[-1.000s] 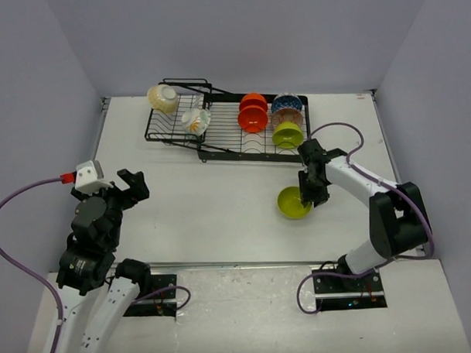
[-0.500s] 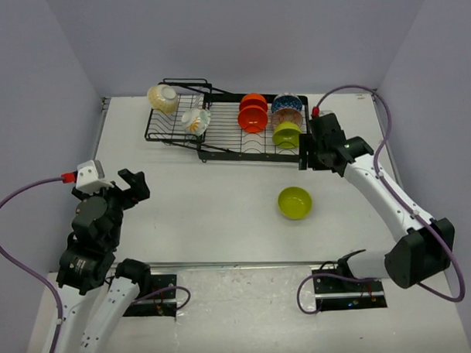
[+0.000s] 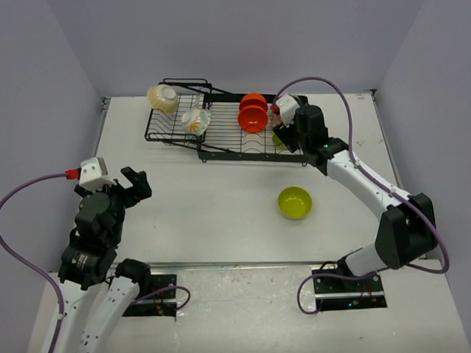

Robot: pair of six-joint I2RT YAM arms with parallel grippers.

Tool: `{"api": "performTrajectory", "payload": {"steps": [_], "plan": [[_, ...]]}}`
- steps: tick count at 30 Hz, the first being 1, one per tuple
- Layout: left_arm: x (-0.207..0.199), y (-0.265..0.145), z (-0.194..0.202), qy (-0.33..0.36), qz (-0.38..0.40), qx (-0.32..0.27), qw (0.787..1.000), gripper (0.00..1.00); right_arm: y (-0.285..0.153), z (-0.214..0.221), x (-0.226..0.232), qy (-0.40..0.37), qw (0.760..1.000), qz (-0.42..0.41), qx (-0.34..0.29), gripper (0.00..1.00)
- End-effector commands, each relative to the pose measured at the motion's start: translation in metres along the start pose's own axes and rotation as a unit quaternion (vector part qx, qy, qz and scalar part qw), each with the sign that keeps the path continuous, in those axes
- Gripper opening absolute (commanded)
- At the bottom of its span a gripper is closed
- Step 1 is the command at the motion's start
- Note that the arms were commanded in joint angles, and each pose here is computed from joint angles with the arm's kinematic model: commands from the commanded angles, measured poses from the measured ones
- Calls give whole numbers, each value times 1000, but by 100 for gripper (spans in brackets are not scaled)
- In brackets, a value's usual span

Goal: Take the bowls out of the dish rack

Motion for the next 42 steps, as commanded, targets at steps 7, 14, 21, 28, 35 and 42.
{"api": "performTrajectory", "payload": {"steps": [7,14,21,28,35,42], "plan": [[-6,3,-1,1,14,-3,1000,100,53,-13,2,-161,986,16,-42,73],[-7,2,-2,0,17,-6,1000,100,90,4,7,-214,976,41,-7,69],[-8,2,-2,0,18,-6,1000,100,110,9,3,-219,971,95,-7,48],[-8,2,-2,0,19,-5,1000,100,117,17,9,-216,971,97,-4,30],[-8,0,-3,-1,21,-8,1000,100,118,20,16,-214,974,74,0,15],[-8,0,-4,-3,20,-10,1000,100,122,28,27,-210,977,47,3,15]]}}
Point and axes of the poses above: each gripper's point midway between its finger pads, its own y axis out along the fingers, its own x axis along the line the jaws close on, z = x × y, the point moved 2 cm from there along -y, back along the fingers, and after that the axes turned 8 degrees about -y, right-handed, at the moved point
